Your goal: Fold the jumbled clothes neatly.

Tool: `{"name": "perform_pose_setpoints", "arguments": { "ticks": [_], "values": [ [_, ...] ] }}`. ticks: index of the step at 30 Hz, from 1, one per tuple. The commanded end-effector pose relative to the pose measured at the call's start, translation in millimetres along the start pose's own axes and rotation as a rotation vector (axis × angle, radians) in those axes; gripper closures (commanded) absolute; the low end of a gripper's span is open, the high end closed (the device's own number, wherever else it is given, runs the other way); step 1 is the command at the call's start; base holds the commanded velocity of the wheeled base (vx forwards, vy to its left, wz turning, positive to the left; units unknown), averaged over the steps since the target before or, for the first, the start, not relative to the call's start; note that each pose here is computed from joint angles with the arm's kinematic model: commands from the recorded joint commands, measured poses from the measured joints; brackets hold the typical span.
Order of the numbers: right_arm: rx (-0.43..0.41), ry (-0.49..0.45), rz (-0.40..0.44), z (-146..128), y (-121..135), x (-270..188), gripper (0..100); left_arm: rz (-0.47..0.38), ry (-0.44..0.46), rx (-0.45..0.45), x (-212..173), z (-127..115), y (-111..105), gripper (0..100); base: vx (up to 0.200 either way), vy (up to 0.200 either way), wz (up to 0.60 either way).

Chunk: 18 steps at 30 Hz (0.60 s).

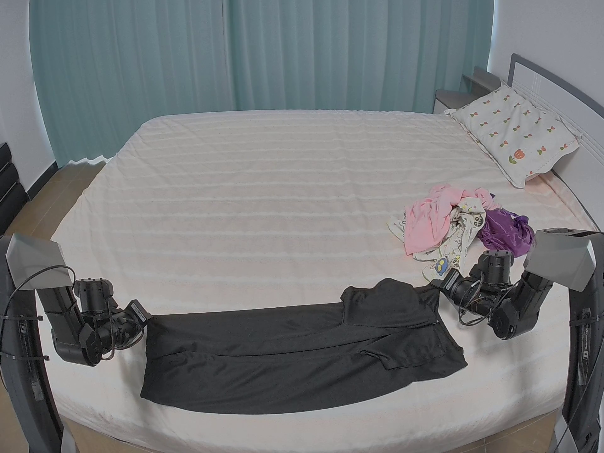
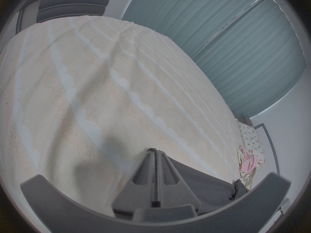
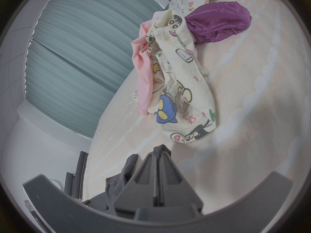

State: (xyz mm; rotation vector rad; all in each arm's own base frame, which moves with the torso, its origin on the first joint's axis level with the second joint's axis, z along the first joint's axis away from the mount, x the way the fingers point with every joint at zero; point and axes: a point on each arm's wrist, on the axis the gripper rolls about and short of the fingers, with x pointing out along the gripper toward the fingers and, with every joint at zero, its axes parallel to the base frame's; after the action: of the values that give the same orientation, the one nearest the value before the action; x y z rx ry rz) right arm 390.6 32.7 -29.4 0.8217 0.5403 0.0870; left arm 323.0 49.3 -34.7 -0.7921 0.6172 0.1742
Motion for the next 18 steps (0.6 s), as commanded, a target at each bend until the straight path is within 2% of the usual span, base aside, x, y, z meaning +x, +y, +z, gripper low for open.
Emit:
{"name": "perform_pose_setpoints", "arguments": {
  "ticks": [1, 2, 3, 9, 10, 14, 18],
  "values": [
    [0.003, 0.001, -0.005, -0.4, -3.9, 1.7, 100, 0.0, 0.001, 0.001, -0.3, -0.3, 0.1, 100, 0.0, 0.0, 0.0],
    [0.004, 0.002, -0.006, -0.7, -4.3, 1.9, 100, 0.0, 0.001, 0.001, -0.3, -0.3, 0.1, 100, 0.0, 0.0, 0.0],
    [0.004, 0.008, -0.002, -1.3, -4.8, 2.5, 0, 0.001, 0.004, 0.0, -0.7, -1.0, 0.4, 100, 0.0, 0.0, 0.0],
    [0.003, 0.0, 0.013, 0.5, -2.0, -0.1, 0, 0.005, 0.009, -0.001, -0.8, -2.0, 1.3, 100, 0.0, 0.0, 0.0],
    [0.004, -0.002, 0.015, 0.8, -1.5, -0.5, 0, 0.005, 0.009, -0.001, -0.8, -2.0, 1.3, 0, 0.0, 0.0, 0.0],
    [0.044, -0.005, 0.037, 1.1, 5.8, -15.7, 0, 0.001, 0.007, -0.003, -0.4, -1.3, 0.7, 0, 0.0, 0.0, 0.0],
    [0.044, 0.026, 0.047, -4.9, 11.2, -24.5, 0, -0.002, 0.003, -0.006, -1.7, -0.1, 0.0, 0, 0.0, 0.0, 0.0]
  ]
}}
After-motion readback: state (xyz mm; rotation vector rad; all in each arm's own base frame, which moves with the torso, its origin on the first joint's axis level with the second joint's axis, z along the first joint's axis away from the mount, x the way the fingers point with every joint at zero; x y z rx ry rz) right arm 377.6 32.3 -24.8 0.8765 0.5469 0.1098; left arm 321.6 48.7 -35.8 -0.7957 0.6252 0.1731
